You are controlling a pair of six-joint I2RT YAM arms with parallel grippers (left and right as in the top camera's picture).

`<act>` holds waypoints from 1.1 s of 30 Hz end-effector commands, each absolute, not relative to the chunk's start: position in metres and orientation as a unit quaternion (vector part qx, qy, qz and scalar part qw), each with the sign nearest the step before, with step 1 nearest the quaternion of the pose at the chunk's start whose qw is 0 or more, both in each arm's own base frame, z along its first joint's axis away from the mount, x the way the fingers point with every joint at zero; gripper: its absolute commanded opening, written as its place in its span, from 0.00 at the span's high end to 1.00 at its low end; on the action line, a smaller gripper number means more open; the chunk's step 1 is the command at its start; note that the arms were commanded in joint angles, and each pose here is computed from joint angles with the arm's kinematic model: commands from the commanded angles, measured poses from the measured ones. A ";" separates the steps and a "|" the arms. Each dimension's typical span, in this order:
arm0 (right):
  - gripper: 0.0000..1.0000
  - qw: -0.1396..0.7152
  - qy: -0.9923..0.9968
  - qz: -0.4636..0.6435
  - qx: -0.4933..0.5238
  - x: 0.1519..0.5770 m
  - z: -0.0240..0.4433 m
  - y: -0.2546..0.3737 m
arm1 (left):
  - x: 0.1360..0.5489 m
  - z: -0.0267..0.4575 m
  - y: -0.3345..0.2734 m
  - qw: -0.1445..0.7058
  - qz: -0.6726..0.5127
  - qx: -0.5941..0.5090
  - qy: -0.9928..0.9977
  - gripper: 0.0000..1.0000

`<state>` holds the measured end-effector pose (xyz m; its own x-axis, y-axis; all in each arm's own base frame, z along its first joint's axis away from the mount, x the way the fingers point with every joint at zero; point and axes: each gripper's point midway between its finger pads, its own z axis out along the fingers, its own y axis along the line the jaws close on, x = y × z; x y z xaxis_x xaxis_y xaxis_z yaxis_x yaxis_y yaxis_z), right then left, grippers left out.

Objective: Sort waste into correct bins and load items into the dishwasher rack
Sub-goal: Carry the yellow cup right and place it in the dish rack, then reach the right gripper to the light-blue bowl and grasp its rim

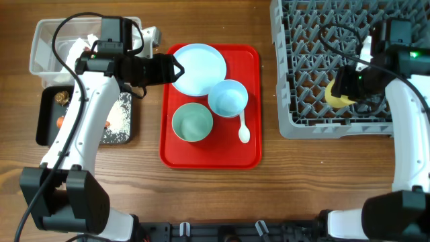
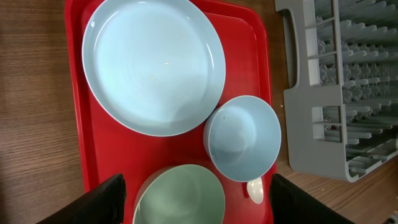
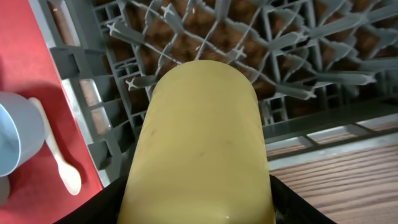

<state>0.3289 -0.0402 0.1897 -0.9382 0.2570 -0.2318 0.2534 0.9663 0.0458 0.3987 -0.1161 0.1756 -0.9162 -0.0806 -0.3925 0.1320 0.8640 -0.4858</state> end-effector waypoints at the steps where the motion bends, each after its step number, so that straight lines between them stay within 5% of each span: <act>1: 0.60 0.099 0.986 0.030 0.129 0.336 0.177 -0.035 | 0.400 0.180 -0.116 0.212 -0.256 0.019 0.943 0.27; 18: 0.59 0.011 0.991 0.021 0.132 0.332 0.122 -0.037 | 0.399 0.180 -0.116 0.212 -0.256 0.019 0.943 0.27; 21: 0.28 0.007 0.991 0.021 0.132 0.332 0.120 -0.037 | 0.399 0.180 -0.116 0.212 -0.256 0.019 0.943 0.27; 24: 0.13 0.008 0.991 0.021 0.132 0.332 0.120 -0.037 | 0.400 0.180 -0.116 0.212 -0.256 0.019 0.943 0.27; 33: 0.08 0.049 0.992 0.024 0.117 0.350 0.155 -0.038 | 0.400 0.180 -0.116 0.212 -0.256 0.019 0.943 0.27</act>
